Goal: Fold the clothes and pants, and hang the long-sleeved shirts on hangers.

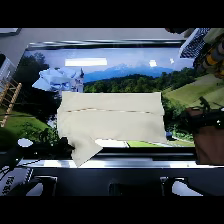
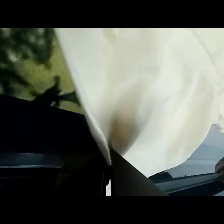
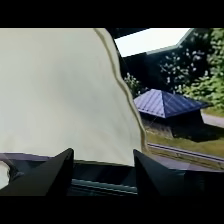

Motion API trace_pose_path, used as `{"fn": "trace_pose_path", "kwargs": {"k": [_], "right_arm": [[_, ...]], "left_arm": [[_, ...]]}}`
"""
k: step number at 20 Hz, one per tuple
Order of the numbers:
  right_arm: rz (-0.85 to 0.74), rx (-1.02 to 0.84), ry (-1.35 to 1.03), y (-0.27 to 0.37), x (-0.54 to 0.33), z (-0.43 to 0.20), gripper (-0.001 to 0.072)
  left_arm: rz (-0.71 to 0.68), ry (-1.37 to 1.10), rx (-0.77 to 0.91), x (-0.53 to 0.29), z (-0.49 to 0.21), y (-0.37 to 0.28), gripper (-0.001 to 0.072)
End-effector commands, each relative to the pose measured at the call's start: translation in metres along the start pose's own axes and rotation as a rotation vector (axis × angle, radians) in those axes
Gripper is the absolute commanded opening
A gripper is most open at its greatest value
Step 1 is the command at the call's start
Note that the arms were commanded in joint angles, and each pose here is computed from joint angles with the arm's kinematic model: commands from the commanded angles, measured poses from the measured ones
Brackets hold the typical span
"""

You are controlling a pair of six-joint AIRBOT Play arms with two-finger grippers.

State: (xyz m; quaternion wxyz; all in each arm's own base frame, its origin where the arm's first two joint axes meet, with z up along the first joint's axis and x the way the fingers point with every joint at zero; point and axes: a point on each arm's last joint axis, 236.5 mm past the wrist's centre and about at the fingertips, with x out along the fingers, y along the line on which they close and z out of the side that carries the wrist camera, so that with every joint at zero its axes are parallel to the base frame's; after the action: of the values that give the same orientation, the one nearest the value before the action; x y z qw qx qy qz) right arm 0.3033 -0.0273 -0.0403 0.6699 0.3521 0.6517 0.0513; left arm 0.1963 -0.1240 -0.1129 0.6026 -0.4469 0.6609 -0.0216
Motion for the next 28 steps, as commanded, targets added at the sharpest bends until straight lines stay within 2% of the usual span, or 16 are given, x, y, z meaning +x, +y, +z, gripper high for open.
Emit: {"fn": "trace_pose_path", "kwargs": {"k": [1,8,14,15,17,18,20,23,26,28], "right_arm": [[-0.03,0.055,0.036,-0.028,0.035,-0.024,0.0428],[-0.036,0.092,0.077,-0.042,0.058,-0.049,0.0428],[0.009,0.089,0.128,-0.025,0.074,-0.066,0.0411],[0.002,0.066,0.142,-0.021,0.078,-0.069,0.0347],[-0.001,0.046,0.131,-0.016,0.08,-0.067,0.0088],[0.006,0.043,0.113,-0.012,0.078,-0.064,0.0031],[0.006,0.023,0.095,-0.006,0.068,-0.062,0.0031],[-0.029,0.02,0.113,0.001,0.042,-0.074,0.003],[-0.144,0.012,0.172,-0.01,0.015,-0.105,0.003],[-0.207,0.007,0.213,-0.017,-0.002,-0.127,0.003]], "left_arm": [[-0.001,0.0,0.0,0.0,0.0,0.0,0.0017],[-0.001,-0.003,0.0,0.0,0.001,0.0,0.0017],[-0.001,-0.005,0.0,0.0,0.001,0.0,0.0017],[-0.001,-0.004,0.0,0.0,0.001,0.0,0.0017],[-0.004,-0.009,0.007,-0.002,0.003,-0.003,0.0016],[-0.01,-0.011,0.023,-0.004,0.006,-0.008,0.0016],[-0.014,0.008,0.065,-0.015,0.006,-0.018,0.0015],[0.08,0.084,0.079,-0.047,-0.006,-0.009,0.0014],[0.176,0.072,0.118,-0.088,-0.02,-0.003,0.0014],[0.179,0.047,0.164,-0.111,-0.032,-0.013,0.0014]]}}
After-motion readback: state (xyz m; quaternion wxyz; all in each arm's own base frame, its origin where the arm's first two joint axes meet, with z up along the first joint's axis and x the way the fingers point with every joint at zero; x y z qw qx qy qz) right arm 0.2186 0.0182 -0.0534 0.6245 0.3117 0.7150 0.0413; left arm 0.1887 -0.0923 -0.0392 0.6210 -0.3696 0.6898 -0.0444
